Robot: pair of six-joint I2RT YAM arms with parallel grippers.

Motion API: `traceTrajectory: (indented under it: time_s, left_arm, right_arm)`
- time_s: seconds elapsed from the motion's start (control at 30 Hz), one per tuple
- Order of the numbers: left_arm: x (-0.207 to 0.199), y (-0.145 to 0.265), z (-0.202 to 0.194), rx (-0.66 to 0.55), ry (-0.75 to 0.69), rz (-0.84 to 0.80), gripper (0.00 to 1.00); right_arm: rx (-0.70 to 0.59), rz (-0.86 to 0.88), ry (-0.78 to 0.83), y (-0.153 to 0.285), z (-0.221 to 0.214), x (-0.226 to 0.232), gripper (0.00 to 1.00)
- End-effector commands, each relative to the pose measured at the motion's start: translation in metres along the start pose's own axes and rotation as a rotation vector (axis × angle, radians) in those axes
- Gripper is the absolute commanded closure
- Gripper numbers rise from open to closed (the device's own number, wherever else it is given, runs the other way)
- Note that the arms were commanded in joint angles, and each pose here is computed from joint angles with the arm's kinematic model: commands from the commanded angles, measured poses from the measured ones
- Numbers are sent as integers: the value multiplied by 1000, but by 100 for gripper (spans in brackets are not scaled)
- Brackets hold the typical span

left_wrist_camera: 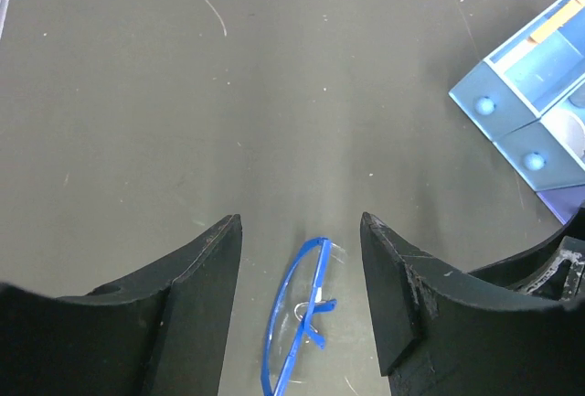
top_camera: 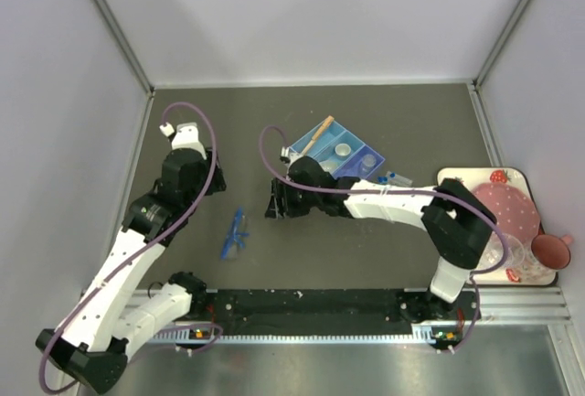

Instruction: Organize the chemistry lab equipment

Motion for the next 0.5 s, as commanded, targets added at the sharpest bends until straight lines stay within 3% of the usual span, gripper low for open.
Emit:
traceTrajectory:
  time_s: [0.0,0.47]
  left_arm:
    - [6,-3,11,-13,49,34,40]
    - [22,-3,-8,22,215,-2,40]
  right_arm:
    - [-68,170,-77,-21,7,32,46]
    - [-33,345,-186,-67,-10,68,47]
Point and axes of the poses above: each gripper's point midway between its finger pads, its own y axis back along the fingers, its own x axis along the line the jaws close on, z = x × y, the point moved 7 cm from there along y, back along the fingers, and after that the axes turned 3 degrees about -y, right-handed, at the moved point
